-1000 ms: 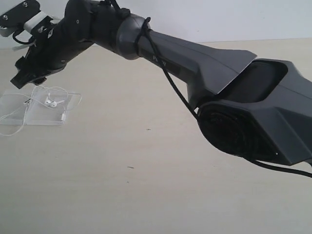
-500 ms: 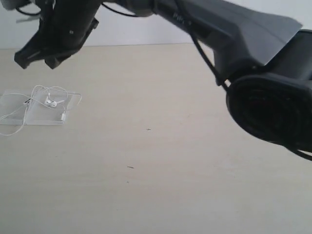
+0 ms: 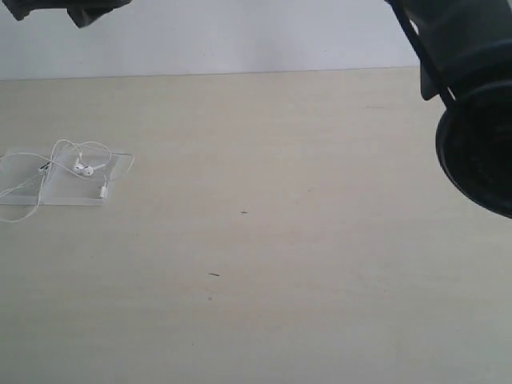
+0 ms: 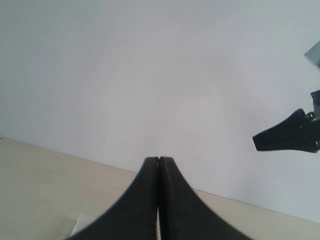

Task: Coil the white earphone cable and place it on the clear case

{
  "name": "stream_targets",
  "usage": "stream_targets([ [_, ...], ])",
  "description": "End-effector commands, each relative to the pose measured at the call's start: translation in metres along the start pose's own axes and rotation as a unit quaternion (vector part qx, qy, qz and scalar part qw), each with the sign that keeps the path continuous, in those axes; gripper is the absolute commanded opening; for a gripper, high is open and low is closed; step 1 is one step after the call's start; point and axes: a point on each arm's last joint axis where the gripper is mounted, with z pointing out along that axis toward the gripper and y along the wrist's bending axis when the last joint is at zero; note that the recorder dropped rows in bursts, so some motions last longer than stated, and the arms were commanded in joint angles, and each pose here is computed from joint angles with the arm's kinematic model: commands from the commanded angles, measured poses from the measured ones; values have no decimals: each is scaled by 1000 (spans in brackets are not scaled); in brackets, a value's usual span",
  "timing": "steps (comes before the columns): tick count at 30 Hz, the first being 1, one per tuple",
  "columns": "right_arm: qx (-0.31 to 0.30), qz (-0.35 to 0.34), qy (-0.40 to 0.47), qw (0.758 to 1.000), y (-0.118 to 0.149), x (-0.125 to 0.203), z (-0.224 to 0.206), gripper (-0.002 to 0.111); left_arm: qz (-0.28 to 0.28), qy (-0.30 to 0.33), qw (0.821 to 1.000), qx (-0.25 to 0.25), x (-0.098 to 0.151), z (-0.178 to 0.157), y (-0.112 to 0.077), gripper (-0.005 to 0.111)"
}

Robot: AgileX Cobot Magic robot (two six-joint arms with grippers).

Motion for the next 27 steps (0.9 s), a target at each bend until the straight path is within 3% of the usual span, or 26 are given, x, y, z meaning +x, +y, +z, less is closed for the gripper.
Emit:
stream_targets([
  [1,12,-5,-79,997,-4,-18,-15,0,3,-1,1000,-1,0,0,0,0],
  [13,-10,-33,-42,999,0,-5,-12,0,3,-1,1000,-1,0,0,0,0],
  [21,-3,-30,-22,999,0,27,-20,0,3,-1,1000,-1,0,0,0,0],
  [27,10,9,-101,995,3,66,-70,0,3,-1,1000,-1,0,0,0,0],
])
